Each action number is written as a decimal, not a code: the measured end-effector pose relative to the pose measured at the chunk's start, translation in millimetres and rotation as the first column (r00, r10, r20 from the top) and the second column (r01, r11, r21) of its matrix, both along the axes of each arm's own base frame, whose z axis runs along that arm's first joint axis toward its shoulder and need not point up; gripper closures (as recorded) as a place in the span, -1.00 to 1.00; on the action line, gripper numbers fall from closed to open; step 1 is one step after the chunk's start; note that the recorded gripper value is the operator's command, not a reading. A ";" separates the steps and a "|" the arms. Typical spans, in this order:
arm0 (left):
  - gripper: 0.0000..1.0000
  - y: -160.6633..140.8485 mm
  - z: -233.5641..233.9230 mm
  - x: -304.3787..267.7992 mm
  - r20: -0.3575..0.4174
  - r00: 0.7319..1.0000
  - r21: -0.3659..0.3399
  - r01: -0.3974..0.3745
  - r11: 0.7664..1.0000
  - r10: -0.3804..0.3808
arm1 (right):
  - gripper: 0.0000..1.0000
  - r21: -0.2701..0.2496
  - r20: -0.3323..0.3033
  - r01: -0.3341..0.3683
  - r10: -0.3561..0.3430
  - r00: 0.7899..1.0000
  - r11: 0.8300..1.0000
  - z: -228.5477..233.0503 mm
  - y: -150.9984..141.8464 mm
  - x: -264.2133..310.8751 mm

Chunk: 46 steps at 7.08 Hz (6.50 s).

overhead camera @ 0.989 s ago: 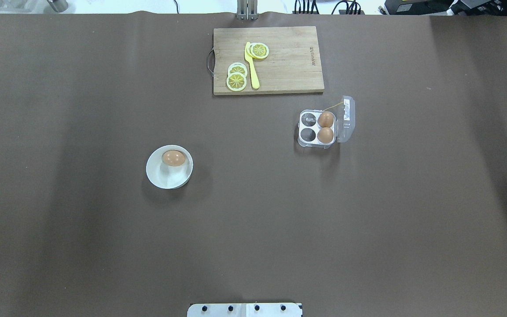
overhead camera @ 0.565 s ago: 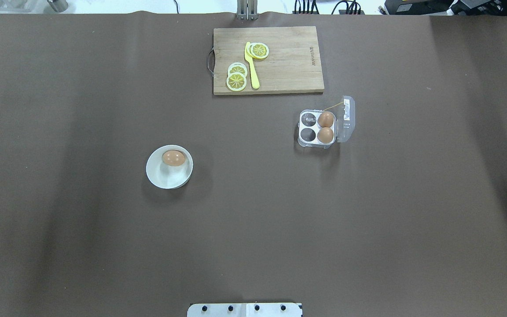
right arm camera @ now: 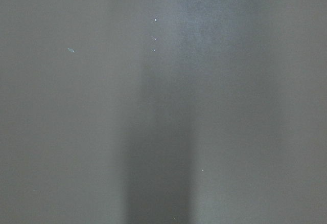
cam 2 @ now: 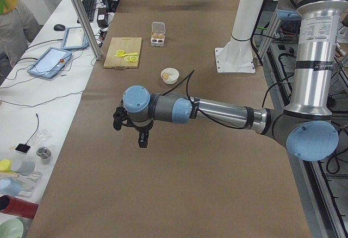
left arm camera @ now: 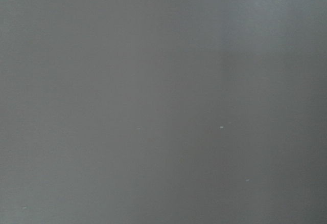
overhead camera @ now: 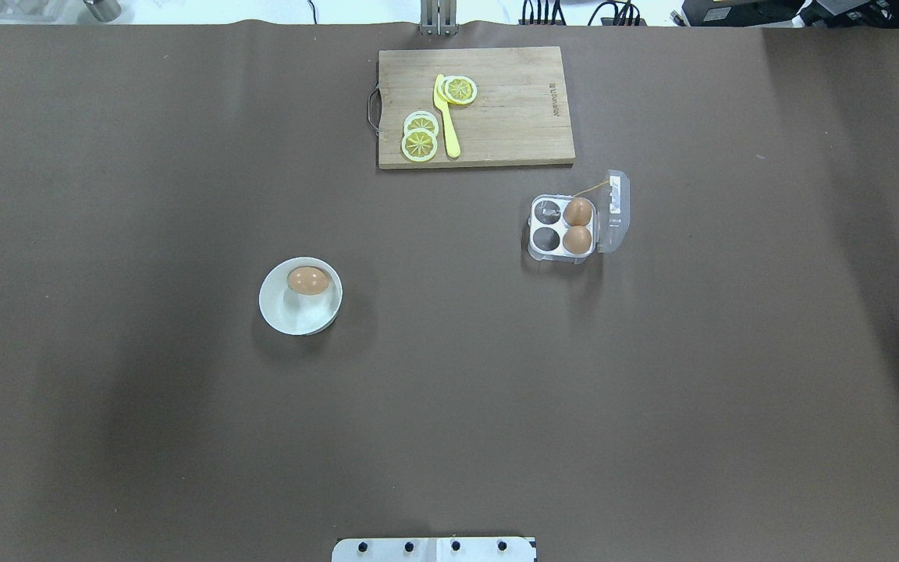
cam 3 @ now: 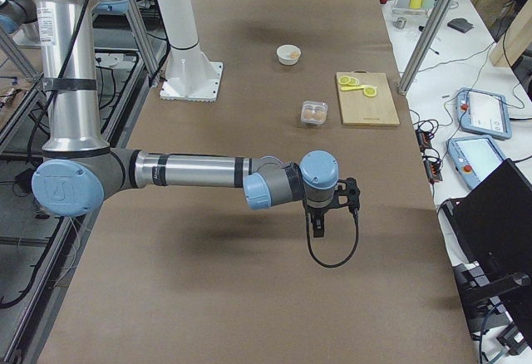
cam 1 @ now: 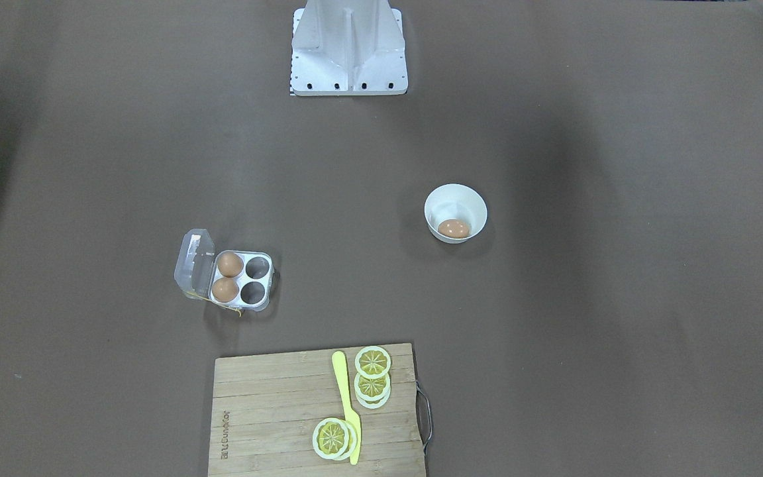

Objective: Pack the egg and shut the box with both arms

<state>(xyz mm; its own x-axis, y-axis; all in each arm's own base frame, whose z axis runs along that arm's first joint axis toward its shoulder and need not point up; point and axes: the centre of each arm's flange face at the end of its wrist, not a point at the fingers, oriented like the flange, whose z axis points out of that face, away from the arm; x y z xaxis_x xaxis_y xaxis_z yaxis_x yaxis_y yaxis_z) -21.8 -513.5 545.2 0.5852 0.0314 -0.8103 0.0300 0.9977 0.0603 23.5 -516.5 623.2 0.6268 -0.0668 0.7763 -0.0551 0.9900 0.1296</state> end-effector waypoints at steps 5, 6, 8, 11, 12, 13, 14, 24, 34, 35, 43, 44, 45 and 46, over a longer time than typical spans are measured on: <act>-0.95 -32.2 -121.8 164.9 0.037 0.995 0.097 -0.096 0.991 0.093 | -0.99 -0.006 0.000 0.003 -0.003 1.000 1.000 3.6 0.7 -0.9; -0.94 -33.0 -147.3 203.1 0.031 0.992 0.109 -0.121 0.987 0.119 | -0.99 -0.006 0.000 0.003 -0.003 1.000 1.000 3.4 0.3 -0.9; -0.94 -28.1 -189.3 263.7 0.013 0.984 0.141 -0.178 0.974 0.178 | -0.99 -0.004 0.001 0.005 -0.005 1.000 1.000 2.4 -0.7 -1.8; -0.94 -15.5 -241.4 328.5 -0.024 0.967 0.183 -0.244 0.952 0.253 | -0.99 -0.001 0.001 0.011 -0.011 1.000 1.000 1.0 -2.2 -5.3; -0.94 -11.1 -253.9 343.1 -0.032 0.961 0.201 -0.264 0.944 0.275 | -0.99 -0.001 0.001 0.011 -0.011 1.000 1.000 0.8 -2.3 -5.5; -0.94 -9.4 -264.8 356.2 -0.037 0.955 0.216 -0.280 0.936 0.294 | -0.99 0.000 0.001 0.012 -0.012 1.000 1.000 0.4 -2.3 -5.8; -0.94 -9.7 -273.7 369.4 -0.040 0.950 0.226 -0.295 0.928 0.311 | -0.99 0.001 0.002 0.012 -0.012 1.000 1.000 0.1 -2.4 -5.9; -0.93 -22.5 -249.8 461.4 -0.034 0.919 0.302 -0.365 0.881 0.393 | -0.99 0.002 0.002 0.013 -0.013 1.000 1.000 -0.1 -2.4 -5.9; -0.63 3.9 -239.1 494.6 0.011 0.892 0.341 -0.427 0.837 0.451 | -0.99 0.001 0.002 0.021 -0.021 1.000 1.000 1.0 -3.0 -9.2; -0.64 6.3 -235.9 499.8 0.022 0.893 0.341 -0.430 0.836 0.450 | -0.99 0.000 0.001 0.022 -0.022 1.000 1.000 2.1 -2.9 -9.1; -0.16 3.3 -225.0 511.6 0.064 0.891 0.348 -0.441 0.827 0.449 | -0.99 -0.006 0.000 0.025 -0.025 1.000 1.000 7.4 -2.1 -9.1; -0.16 3.2 -225.4 511.6 0.064 0.891 0.350 -0.442 0.826 0.449 | -0.99 -0.005 0.000 0.025 -0.025 1.000 1.000 7.2 -2.3 -9.1; -0.16 3.3 -225.6 511.5 0.064 0.891 0.351 -0.442 0.825 0.450 | -0.99 -0.005 0.000 0.025 -0.025 1.000 1.000 7.0 -2.5 -9.1; -0.16 3.2 -225.1 511.3 0.065 0.891 0.351 -0.442 0.825 0.449 | -0.99 -0.005 0.000 0.025 -0.025 1.000 1.000 6.9 -2.5 -9.1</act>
<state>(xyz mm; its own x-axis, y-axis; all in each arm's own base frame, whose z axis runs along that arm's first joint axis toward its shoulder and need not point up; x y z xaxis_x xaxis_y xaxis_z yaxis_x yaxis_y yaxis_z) 489.5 -510.3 320.0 0.4232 0.5658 -0.7077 -0.4080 0.8164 0.4087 14.4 -519.0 630.1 0.6248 -0.0789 0.7768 -0.0301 0.9917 0.1250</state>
